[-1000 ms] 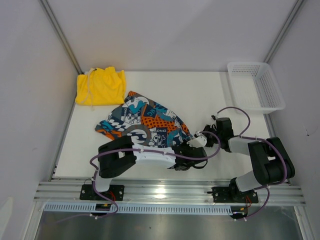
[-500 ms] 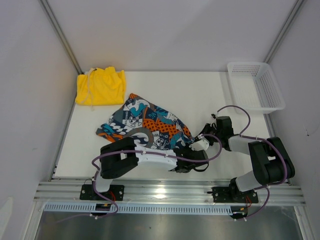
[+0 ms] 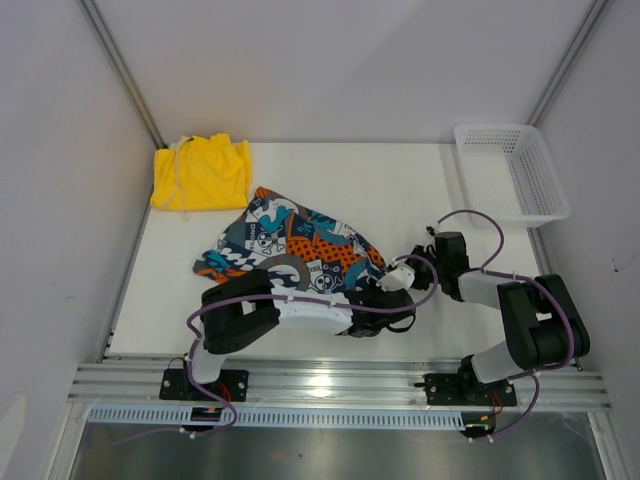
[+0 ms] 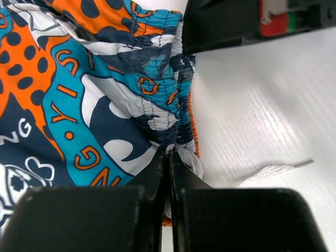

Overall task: Fold and stack the shorts
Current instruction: Fold the shorts

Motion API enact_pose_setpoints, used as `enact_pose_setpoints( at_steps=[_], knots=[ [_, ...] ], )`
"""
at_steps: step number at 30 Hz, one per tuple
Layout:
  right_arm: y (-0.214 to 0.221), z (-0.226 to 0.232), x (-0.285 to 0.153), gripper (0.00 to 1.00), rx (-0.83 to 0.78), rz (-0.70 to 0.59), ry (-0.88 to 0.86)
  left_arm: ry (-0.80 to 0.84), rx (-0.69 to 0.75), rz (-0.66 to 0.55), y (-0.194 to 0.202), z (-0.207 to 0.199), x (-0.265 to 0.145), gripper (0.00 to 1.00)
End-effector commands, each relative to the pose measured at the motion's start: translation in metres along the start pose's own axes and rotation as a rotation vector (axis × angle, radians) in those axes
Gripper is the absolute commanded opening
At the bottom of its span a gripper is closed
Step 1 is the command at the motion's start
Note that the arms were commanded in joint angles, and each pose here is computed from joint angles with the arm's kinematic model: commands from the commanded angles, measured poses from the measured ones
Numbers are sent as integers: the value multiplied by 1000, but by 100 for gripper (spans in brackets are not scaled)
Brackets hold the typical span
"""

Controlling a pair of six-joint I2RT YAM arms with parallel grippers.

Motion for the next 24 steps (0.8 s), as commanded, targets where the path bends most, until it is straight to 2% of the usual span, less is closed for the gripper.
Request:
enact_pose_setpoints(
  at_steps=[1, 6, 12, 13, 14, 15, 17, 19, 20, 24],
  knots=[
    [-13, 8, -1, 8, -24, -36, -27, 164, -79, 147, 38, -7, 14, 0],
    [-13, 6, -8, 19, -11, -58, -25, 212, -122, 170, 47, -4, 21, 0],
    [-15, 6, -17, 20, 14, -85, -89, 247, -134, 182, 54, -9, 24, 1],
    [-16, 6, -17, 24, 19, -87, -95, 260, -143, 176, 52, -11, 24, 1],
    [-15, 5, -18, 40, 27, -87, -97, 261, -149, 178, 53, -10, 25, 1],
    [-15, 6, -20, 50, 32, -84, -106, 262, -152, 182, 54, -10, 25, 1],
    [-11, 5, -22, 62, 48, -79, -116, 265, -154, 184, 54, -10, 26, 1],
    [-7, 1, -26, 68, 77, -91, -94, 268, -157, 184, 55, -10, 26, 1],
    [-5, -1, -27, 75, 89, -93, -83, 269, -159, 183, 55, -10, 26, 1],
    [3, -2, -31, 80, 139, -83, -108, 268, -159, 187, 57, -10, 26, 1]
  ],
)
Point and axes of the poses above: each gripper's point midway between its finger pads, its own x axis out along the fingers, its own z axis along the line the jaws close on, y = z × x, the point moved 8 cm from there along -x, back along the fingers, and after that the axes turned 4 degrees about x, right-handed, at the moved point
